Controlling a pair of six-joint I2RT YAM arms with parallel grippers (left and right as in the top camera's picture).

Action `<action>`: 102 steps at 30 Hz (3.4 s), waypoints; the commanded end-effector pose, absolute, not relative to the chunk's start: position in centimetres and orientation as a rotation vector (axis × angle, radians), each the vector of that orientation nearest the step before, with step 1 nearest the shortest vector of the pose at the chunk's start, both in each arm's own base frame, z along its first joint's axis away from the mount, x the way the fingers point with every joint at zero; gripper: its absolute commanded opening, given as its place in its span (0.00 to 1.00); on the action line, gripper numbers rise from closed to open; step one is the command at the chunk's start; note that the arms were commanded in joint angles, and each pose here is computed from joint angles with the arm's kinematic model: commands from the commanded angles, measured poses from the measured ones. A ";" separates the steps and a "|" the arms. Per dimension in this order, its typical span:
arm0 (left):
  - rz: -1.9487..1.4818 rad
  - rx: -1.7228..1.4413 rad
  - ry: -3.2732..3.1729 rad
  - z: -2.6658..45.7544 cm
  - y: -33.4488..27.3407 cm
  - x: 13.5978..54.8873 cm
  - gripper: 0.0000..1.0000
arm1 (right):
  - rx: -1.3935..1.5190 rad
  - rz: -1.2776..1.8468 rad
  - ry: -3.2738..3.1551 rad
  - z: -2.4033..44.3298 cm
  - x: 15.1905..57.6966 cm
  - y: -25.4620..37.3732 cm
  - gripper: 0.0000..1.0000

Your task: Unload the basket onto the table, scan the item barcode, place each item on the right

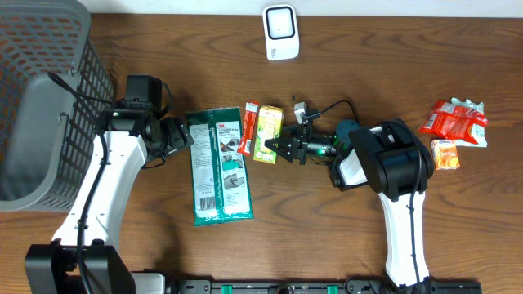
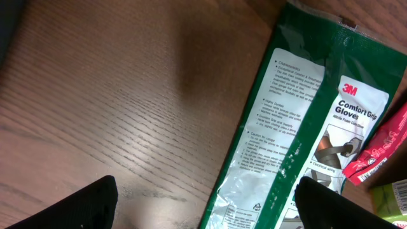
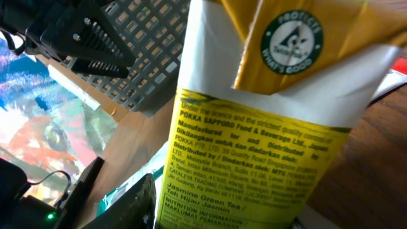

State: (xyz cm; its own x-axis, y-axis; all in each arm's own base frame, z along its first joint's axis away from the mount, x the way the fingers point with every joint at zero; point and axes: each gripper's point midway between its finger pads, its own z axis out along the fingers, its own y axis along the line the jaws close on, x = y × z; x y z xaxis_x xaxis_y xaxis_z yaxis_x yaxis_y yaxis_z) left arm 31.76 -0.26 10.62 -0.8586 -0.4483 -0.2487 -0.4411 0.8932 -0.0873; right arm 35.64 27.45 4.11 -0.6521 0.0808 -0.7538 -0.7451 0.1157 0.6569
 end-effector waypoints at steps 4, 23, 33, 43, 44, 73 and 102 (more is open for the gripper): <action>-0.021 -0.660 2.790 10.9 0.0 31.9 0.90 | -0.585 1.591 1.802 3.4 35.8 27.5 0.43; -0.021 -0.660 2.790 10.9 0.0 31.9 0.90 | -0.545 0.919 2.242 3.2 37.9 23.3 0.40; -0.021 -0.660 2.790 10.9 0.0 31.9 0.90 | -0.466 0.645 2.340 5.4 37.6 20.6 0.39; -0.021 -0.660 2.790 10.9 0.0 31.9 0.90 | -0.481 0.458 2.540 6.1 36.1 19.1 0.38; -0.021 -0.661 2.790 10.9 0.0 31.9 0.90 | -0.487 0.462 2.527 6.2 36.3 19.4 0.38; -0.021 -0.660 2.790 10.9 0.0 31.9 0.90 | 0.245 0.461 2.551 6.3 38.1 18.0 0.80; -0.593 -0.279 2.655 15.1 -11.6 36.5 0.06 | 0.392 0.841 2.634 6.5 38.0 11.9 0.78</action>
